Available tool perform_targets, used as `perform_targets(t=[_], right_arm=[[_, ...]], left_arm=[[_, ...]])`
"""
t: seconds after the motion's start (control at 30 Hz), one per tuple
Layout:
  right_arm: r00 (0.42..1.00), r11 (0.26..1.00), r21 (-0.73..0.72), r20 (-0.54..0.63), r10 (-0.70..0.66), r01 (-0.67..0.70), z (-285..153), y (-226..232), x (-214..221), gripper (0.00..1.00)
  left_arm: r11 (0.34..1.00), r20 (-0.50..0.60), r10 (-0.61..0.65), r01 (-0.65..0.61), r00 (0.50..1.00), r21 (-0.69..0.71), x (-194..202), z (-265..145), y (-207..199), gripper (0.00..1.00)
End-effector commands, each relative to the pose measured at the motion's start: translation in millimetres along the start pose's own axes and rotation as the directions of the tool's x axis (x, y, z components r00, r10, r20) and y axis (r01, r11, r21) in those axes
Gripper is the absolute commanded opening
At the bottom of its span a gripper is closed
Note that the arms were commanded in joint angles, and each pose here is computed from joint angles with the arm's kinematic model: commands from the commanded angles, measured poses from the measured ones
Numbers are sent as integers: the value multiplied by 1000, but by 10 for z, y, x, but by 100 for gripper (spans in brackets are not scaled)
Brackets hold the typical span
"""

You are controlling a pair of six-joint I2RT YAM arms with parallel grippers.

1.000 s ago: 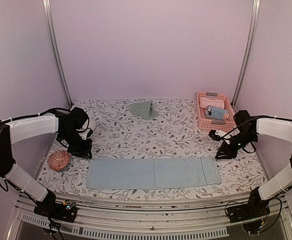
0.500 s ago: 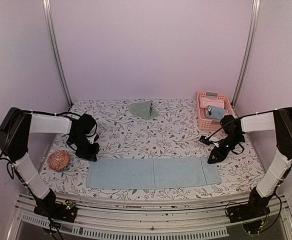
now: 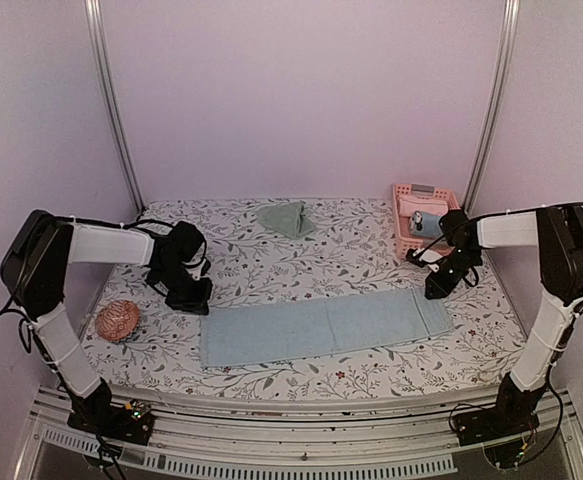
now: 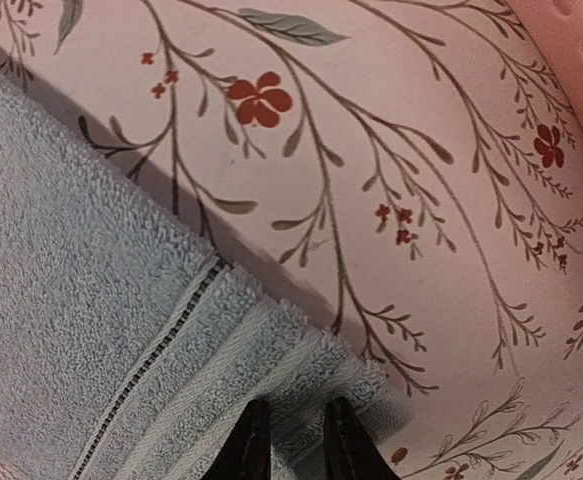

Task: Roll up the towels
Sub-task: Pick up the towel from the center of the board.

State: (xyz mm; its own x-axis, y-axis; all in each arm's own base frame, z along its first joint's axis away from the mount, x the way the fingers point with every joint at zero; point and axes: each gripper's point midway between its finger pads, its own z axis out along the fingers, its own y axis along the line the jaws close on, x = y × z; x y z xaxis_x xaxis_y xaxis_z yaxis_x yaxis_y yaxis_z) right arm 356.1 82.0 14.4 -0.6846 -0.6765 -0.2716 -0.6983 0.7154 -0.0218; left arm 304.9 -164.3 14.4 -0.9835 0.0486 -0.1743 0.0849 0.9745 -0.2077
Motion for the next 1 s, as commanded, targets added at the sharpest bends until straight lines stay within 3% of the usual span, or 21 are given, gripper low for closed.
perform_targets(t=[0.0,0.07,0.17,0.43,0.63,0.97], right_arm=[[999,999,30,-39,38,-36,-141,-203,-48,20],[998,999,-4,36,44,-43,-351,-136,-246,20],[997,997,-52,59,57,-54,-482,24,-248,22],[995,971,-223,-71,76,-90,-442,636,385,20],[989,980,-185,-144,39,-66,-368,661,666,15],[947,985,-117,-310,81,-123,-229,420,1195,12]], left_arm=[[999,99,33,-35,994,13,-287,-153,-253,5],[998,140,61,-64,988,15,-347,-269,-353,7],[996,166,85,-90,983,24,-298,-387,-438,9],[994,74,62,-68,995,82,312,-352,-462,7],[988,97,64,-77,993,137,504,-312,-530,2],[986,95,107,-119,990,120,353,-312,-662,1]])
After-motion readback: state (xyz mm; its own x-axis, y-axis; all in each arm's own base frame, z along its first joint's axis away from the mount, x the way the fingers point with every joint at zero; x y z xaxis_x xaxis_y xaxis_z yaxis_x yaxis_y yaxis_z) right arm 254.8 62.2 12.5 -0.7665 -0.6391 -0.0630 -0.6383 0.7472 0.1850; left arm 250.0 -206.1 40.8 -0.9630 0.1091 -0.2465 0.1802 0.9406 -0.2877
